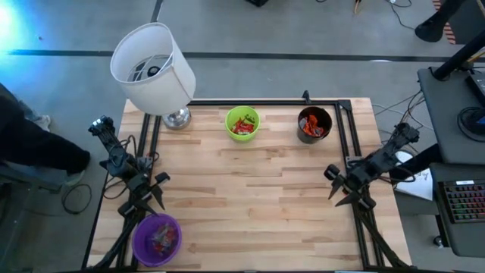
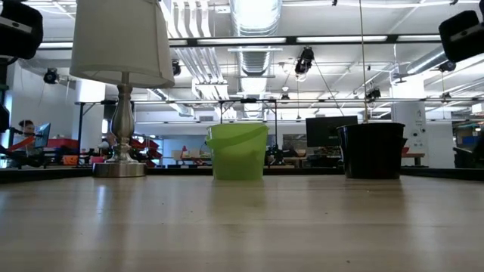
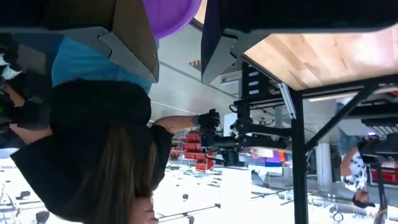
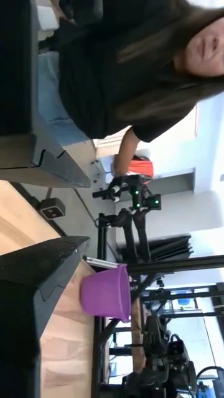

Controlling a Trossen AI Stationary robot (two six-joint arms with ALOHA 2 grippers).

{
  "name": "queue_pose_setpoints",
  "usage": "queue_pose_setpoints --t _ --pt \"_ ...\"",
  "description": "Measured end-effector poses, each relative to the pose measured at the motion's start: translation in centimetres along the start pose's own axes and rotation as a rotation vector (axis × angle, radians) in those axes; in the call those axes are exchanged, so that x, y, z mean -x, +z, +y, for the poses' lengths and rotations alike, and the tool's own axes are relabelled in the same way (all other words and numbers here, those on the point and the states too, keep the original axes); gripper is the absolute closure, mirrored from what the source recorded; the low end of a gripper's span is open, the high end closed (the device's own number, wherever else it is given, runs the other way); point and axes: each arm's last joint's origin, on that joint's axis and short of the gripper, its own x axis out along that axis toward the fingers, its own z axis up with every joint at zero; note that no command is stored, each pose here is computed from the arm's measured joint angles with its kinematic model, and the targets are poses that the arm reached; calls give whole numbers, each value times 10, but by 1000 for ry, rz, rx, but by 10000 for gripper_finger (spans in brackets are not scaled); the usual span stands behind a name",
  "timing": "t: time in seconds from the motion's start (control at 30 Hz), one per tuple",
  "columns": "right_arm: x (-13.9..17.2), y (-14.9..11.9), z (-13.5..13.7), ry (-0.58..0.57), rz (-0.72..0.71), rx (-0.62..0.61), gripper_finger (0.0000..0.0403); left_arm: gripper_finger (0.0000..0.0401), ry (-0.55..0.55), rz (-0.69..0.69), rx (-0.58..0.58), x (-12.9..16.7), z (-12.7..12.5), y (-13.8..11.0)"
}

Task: Sort candy
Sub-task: Return to Home Position

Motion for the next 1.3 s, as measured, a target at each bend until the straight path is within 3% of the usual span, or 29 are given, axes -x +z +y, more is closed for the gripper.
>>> queue_pose_setpoints --t 0.83,1.3 --pt "1 -18 -3 -34 158 69 275 298 7 112 -20 1 1 -11" --pt "1 -15 -3 -33 150 67 275 298 14 106 91 1 1 -10"
